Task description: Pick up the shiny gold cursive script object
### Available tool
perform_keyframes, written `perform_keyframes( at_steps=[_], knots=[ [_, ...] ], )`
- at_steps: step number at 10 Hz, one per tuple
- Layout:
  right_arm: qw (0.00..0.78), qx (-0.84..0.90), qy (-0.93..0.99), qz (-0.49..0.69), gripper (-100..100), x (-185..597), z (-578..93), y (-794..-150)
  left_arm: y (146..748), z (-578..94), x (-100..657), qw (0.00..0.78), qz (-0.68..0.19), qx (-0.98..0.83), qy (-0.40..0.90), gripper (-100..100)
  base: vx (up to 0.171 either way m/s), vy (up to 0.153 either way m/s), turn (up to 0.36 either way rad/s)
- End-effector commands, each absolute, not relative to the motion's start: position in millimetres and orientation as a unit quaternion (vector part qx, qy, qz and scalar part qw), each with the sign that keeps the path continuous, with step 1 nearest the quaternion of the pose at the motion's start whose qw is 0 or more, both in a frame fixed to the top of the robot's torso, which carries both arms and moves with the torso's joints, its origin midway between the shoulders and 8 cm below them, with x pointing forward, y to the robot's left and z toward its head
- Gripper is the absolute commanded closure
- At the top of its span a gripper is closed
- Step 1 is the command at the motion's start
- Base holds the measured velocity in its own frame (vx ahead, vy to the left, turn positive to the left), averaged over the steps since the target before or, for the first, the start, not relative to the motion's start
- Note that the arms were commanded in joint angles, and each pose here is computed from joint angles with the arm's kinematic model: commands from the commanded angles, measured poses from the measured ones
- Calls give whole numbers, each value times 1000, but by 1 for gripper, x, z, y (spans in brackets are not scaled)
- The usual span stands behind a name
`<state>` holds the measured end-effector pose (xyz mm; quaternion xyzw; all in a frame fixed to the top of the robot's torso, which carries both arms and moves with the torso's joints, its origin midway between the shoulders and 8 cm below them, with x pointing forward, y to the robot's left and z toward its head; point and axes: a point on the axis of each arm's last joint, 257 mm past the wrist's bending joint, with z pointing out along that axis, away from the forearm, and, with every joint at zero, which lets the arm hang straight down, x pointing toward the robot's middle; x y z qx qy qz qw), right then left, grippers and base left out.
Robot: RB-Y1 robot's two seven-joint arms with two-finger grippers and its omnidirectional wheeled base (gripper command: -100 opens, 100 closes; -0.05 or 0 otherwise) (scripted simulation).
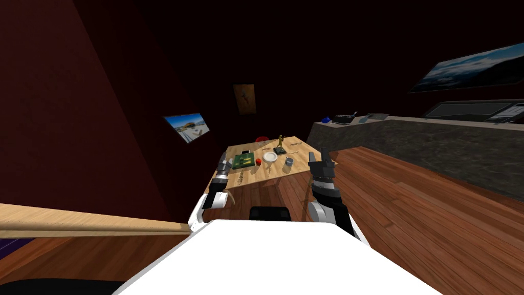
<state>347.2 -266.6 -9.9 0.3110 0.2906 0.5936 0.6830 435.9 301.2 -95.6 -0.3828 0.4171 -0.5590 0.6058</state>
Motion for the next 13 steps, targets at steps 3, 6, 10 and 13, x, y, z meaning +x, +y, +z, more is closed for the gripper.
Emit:
perform_keyframes(
  at_steps=[3,6,10,13],
  knots=[
    [683,311,291,594,0,347,-10,-267,320,-122,463,580,-546,-430,425,-100,-24,-70,-50],
    [683,311,291,594,0,347,-10,-267,330,-144,474,565,-533,-460,430,-100,-25,-65,-25],
    [683,311,291,594,0,347,-10,-267,356,-181,499,526,-513,-531,423,-100,-13,-68,-28],
    [683,311,291,594,0,347,-10,-267,372,-209,512,496,-500,-580,409,-100,-2,-65,-6]
  ],
)
